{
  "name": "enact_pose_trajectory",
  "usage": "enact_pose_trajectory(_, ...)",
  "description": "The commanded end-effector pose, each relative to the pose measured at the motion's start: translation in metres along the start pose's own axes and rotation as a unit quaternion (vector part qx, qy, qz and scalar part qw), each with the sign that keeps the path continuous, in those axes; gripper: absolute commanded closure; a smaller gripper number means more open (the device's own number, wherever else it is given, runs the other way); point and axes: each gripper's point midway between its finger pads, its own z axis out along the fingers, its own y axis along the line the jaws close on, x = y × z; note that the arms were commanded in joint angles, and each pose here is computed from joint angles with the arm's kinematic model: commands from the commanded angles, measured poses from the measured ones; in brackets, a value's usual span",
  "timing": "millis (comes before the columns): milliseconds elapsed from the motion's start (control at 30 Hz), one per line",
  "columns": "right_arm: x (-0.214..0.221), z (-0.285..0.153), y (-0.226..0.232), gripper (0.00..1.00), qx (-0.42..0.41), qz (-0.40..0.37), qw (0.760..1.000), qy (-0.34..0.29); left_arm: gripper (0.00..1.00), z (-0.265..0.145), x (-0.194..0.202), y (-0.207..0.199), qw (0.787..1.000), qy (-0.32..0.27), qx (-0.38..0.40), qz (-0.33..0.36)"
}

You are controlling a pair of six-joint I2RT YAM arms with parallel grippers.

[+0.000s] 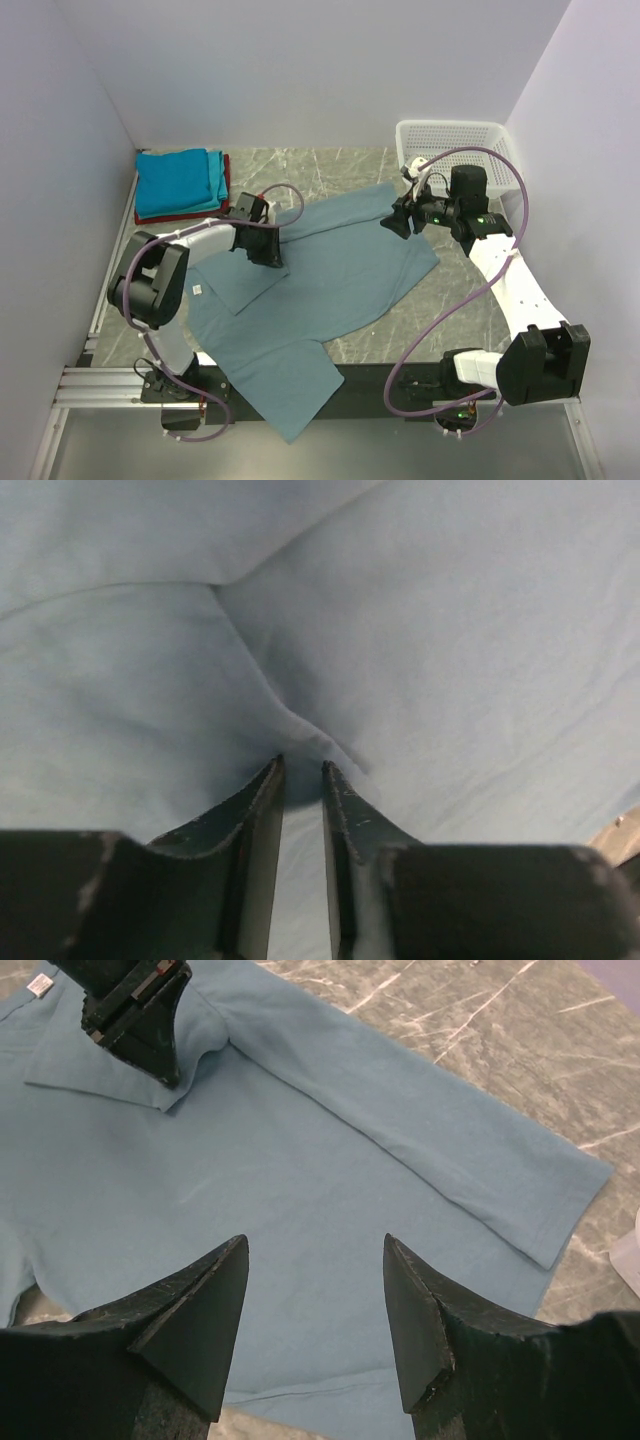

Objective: Fold and stack the t-shirts
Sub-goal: Fold the tshirt

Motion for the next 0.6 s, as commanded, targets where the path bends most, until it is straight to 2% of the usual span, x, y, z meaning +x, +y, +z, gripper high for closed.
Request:
enact_pose_trajectory(0,-0.002,-0.002,0.0,0.37,-0.004,-0.003,1.0,-0.004,0.72,0.0,-0.01,-0.023,0.999,-0.01,0.037,0.019)
enact_pose_trajectory(133,0.0,-0.001,-0.001,0.37,-0.003,-0.003,1.0,0.0,0.59,-0.02,-0.026,-0.032,0.997,-0.047,0.04,0.04)
enact_pose_trajectory(233,0.003,0.0,-0.001,0.37,-0.004,-0.003,1.0,0.004,0.51,-0.052,-0.05,-0.034,0.993,-0.104,0.017,0.059)
enact_pose_trajectory(367,0.005,0.001,-0.002,0.37,-0.006,-0.006,1.0,0.008,0.43,-0.112,-0.081,-0.032,0.975,-0.207,-0.023,0.071)
enact_pose_trajectory(467,0.009,0.002,-0.003,0.36,-0.009,-0.009,1.0,0.016,0.23,-0.149,-0.089,-0.013,0.958,-0.278,-0.055,0.046)
enact_pose_trajectory(500,0.012,0.002,-0.002,0.36,-0.012,-0.008,1.0,0.02,0.09,-0.157,-0.089,-0.011,0.954,-0.295,-0.049,0.026)
enact_pose_trajectory(533,0.014,0.002,0.0,0.36,-0.017,-0.011,1.0,0.023,0.03,-0.17,-0.096,0.006,0.944,-0.324,-0.057,0.0)
enact_pose_trajectory(567,0.014,0.002,0.004,0.36,-0.034,-0.03,0.999,0.02,0.01,-0.174,-0.085,0.007,0.944,-0.329,-0.028,-0.01)
